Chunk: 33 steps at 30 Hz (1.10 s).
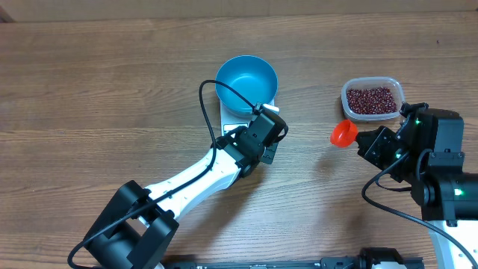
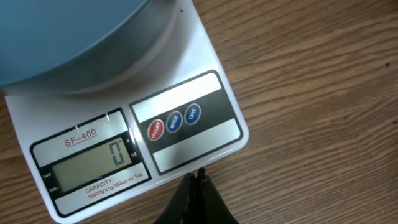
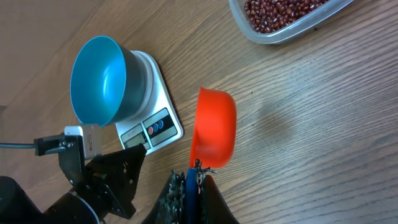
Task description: Scoop item into bowl and weigh 150g on scale
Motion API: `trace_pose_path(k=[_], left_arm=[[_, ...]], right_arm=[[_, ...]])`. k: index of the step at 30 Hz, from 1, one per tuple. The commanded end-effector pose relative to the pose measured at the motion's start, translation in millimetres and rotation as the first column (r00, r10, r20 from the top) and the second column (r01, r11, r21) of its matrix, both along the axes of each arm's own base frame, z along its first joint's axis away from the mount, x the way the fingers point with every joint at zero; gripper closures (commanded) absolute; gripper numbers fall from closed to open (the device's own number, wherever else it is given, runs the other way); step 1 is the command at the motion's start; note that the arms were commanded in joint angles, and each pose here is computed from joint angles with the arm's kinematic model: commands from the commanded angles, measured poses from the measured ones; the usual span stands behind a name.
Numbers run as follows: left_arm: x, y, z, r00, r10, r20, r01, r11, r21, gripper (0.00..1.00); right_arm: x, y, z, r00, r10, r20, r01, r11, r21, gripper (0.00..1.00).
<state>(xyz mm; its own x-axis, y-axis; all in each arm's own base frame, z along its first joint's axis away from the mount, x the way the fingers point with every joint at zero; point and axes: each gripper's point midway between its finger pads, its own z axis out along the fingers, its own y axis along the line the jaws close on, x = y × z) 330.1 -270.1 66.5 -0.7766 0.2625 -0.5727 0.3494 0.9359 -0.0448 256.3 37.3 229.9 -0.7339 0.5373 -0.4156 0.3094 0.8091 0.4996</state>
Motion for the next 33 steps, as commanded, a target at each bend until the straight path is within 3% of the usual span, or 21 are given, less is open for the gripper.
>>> trace_pose_path(k=[1,20,33], left_arm=[[7.0,-0.8,2.1,1.0,-0.015,0.008,0.015,1.0,0.009,0.96],[10.5,0.9,1.2,1.0,-0.026,-0.007,0.026,1.0,0.008,0.96],[20.7,-14.9,-14.8,0.992,-0.068,-0.103,0.076,0.994,0.083,0.96]], right_arm=[[3.4,-0.5,10.4,1.0,-0.001,0.031,0.001,1.0,-0.008,0.96],[4.8,0.0,11.8,0.999,-0.002,0.039,0.002,1.0,-0.004,0.96],[4.7,-0.1,11.7,0.999,-0.002,0.038,0.002,1.0,-0.004,0.96]])
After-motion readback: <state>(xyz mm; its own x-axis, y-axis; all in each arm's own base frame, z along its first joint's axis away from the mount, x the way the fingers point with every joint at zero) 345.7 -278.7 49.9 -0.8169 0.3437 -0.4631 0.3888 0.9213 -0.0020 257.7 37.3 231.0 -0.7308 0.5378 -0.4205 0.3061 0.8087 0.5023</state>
